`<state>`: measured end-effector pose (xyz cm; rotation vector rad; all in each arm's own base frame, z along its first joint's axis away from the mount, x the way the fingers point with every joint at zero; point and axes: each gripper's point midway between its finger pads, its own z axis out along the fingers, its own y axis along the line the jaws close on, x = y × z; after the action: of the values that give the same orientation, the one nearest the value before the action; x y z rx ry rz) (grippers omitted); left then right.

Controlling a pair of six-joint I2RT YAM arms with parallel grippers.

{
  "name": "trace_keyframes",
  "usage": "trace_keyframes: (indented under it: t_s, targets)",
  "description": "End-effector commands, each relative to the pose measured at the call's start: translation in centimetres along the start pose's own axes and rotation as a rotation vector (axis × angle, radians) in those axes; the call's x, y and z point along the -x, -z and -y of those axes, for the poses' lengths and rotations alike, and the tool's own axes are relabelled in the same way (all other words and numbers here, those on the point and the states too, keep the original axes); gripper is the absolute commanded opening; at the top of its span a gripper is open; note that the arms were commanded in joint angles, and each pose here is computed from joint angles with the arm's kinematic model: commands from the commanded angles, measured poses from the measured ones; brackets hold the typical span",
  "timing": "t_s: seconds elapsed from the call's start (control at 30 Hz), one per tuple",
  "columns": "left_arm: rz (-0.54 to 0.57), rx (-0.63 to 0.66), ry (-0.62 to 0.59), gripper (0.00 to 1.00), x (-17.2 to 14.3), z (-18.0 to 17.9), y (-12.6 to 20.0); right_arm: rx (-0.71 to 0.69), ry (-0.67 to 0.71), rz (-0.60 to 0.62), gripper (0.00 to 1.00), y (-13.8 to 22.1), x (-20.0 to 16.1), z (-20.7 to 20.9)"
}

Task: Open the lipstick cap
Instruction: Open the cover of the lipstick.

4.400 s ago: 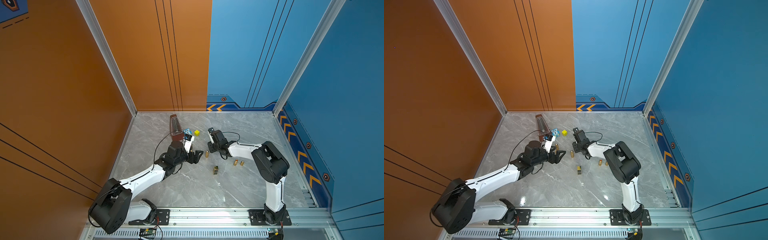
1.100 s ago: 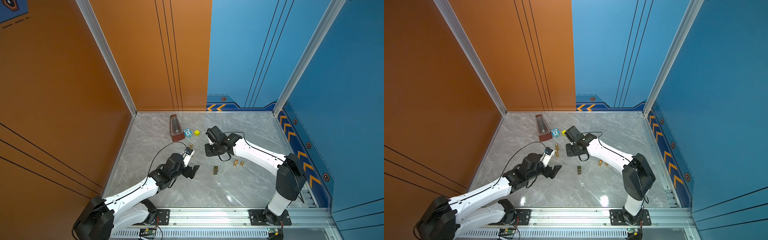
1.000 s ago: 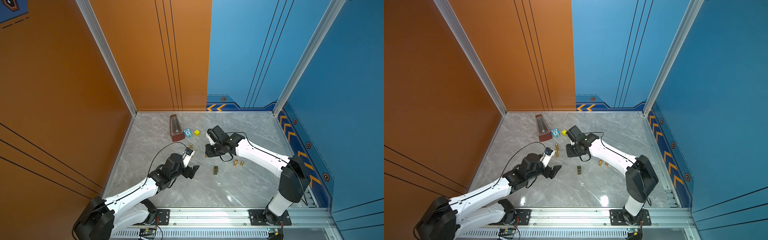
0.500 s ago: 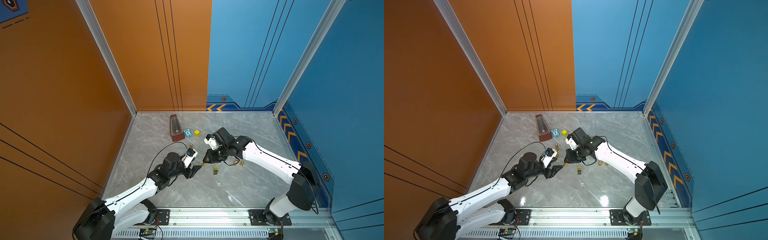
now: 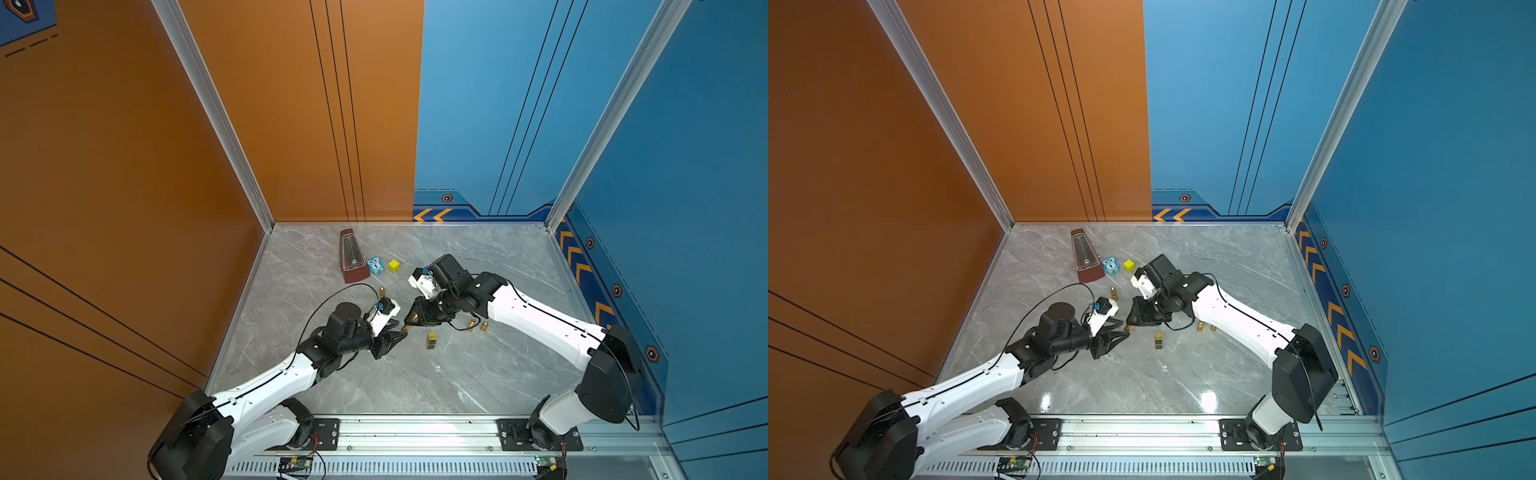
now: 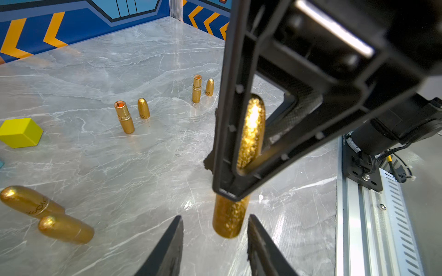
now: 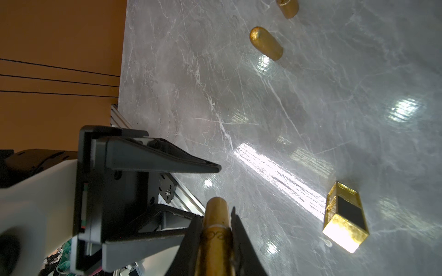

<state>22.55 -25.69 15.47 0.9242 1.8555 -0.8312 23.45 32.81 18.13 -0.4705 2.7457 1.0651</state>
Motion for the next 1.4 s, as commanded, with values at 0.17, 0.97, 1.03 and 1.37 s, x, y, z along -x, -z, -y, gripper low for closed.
trace_keyframes:
  t_s: [0.17, 0.97, 1.03, 1.37]
  targets:
    - [0.058, -0.060, -0.024, 0.28, 2.7, 1.0, -0.6, 0.093, -0.005, 0.020, 0.15, 0.6, 0.5, -1.8]
    - [0.031, 0.006, 0.001, 0.00, 2.1, -0.2, -1.4, 0.033, 0.015, 0.132, 0.40, 2.7, 2.4, -0.8]
    - [0.032, 0.002, 0.001, 0.00, 2.2, -0.1, -1.4, 0.033, 0.010, 0.114, 0.39, 2.1, 2.3, -0.5]
    - [0.035, 0.007, 0.001, 0.00, 2.6, -0.2, -1.7, 0.035, 0.008, 0.078, 0.25, 0.6, 1.9, 0.0]
